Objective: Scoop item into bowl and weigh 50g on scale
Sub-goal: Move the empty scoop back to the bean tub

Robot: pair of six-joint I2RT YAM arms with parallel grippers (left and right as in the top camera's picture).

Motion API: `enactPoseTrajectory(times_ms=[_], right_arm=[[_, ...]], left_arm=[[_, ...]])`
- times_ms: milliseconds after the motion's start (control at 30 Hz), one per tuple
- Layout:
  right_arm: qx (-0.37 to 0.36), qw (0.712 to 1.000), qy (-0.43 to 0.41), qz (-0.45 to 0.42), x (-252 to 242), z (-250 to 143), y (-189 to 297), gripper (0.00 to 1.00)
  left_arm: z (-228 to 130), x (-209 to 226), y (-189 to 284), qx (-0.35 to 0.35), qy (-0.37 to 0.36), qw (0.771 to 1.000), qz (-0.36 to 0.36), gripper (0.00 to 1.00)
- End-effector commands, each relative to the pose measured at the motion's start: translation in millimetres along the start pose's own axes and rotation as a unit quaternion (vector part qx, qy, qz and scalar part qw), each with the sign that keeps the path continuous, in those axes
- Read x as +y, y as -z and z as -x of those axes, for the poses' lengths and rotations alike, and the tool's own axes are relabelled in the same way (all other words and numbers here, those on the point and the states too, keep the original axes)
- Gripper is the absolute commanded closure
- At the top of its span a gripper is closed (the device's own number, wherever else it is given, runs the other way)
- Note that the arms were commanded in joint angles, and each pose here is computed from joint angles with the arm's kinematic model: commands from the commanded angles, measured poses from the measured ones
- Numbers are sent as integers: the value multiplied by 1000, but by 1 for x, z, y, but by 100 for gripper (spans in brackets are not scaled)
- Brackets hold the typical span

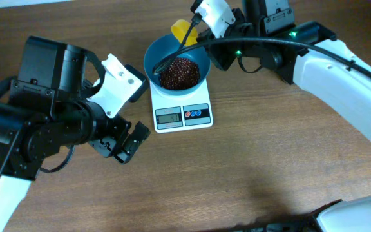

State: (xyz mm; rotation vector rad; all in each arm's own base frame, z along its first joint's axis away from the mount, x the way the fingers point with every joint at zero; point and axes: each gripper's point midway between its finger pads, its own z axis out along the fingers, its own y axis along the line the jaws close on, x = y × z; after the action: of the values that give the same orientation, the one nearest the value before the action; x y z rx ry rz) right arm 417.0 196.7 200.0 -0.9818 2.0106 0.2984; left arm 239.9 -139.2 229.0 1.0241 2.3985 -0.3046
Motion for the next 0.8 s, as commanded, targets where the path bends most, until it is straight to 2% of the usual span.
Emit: enactPoseTrajectory(times_ms=[0, 200, 300, 367, 633, 767], right_arm=[[-18, 1000, 14, -12, 0, 15, 10, 96], [-8, 999, 14, -51, -14, 13, 14, 96], [-10, 999, 20, -25, 2, 16, 11, 96], [1, 999, 22, -43, -1, 13, 11, 96], [41, 973, -24, -225, -95, -10, 74, 96], [130, 945, -67, -292, -128, -62, 113, 96]], left_arm=[[7, -3, 8, -17, -13, 1000, -2, 1], [7, -3, 8, -17, -13, 1000, -2, 1], [7, -3, 8, -17, -13, 1000, -2, 1], [7, -3, 8, -17, -13, 1000, -2, 1], [7, -3, 8, -17, -13, 1000, -2, 1], [7, -3, 8, -17, -13, 1000, -2, 1]])
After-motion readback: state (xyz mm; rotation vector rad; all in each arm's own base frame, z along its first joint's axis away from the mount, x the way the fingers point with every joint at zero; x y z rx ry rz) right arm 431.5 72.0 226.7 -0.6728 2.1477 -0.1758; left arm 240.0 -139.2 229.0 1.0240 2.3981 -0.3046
